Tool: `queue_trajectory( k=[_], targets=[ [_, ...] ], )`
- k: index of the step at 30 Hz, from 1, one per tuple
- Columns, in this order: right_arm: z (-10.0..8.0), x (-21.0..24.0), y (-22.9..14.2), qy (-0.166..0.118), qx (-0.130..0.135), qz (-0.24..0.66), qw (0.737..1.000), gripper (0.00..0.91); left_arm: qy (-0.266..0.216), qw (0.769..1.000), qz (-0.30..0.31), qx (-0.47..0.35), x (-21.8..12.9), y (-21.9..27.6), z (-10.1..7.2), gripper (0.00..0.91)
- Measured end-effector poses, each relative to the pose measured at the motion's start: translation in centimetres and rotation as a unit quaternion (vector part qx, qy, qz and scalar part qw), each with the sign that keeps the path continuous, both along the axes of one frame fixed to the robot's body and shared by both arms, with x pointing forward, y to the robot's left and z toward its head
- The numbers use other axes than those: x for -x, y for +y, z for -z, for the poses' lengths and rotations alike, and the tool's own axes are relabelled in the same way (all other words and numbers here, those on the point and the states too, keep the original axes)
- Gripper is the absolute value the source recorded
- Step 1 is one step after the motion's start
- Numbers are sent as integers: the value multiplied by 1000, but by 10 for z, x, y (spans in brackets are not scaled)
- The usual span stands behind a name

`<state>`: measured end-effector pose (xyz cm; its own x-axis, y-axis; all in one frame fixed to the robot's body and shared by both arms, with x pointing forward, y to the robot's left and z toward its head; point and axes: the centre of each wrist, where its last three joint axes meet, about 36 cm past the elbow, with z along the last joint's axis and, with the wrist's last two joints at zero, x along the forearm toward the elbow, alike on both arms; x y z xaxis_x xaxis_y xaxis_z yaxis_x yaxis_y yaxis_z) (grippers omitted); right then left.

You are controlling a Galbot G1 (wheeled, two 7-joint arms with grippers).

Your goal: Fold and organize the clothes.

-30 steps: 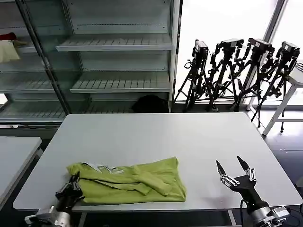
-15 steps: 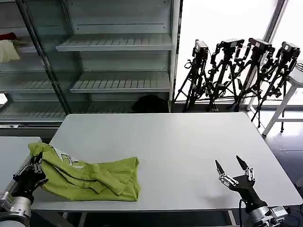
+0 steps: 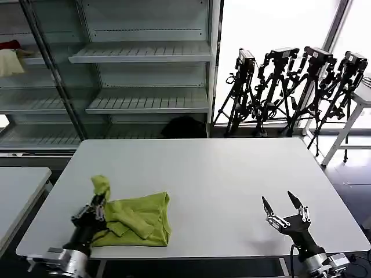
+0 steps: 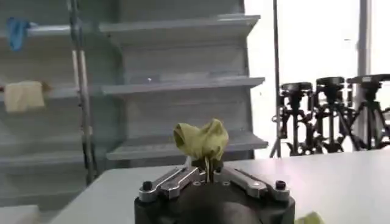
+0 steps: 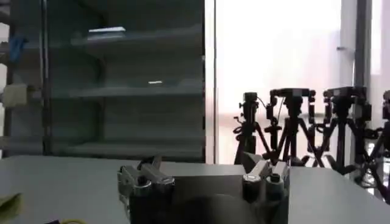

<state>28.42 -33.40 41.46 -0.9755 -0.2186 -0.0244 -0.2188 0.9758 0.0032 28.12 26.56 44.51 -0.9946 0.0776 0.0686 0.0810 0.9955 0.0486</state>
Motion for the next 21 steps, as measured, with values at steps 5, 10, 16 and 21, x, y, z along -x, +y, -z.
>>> queue_trajectory(
  k=[5,10,16,21],
  targets=[
    [0,-1,0,-1,0,-1,1000,907,5,1000,29,5,1,-25,14,10],
    [-1,0,2,-2,-1,-4,1000,907,11,999,51,3,3,-44,25,10],
    [-1,1,2,-1,0,-6,1000,907,18,998,64,3,2,-59,32,20],
    [-1,1,3,-2,-1,-6,1000,907,27,997,68,-3,-1,-66,37,30]
  ],
)
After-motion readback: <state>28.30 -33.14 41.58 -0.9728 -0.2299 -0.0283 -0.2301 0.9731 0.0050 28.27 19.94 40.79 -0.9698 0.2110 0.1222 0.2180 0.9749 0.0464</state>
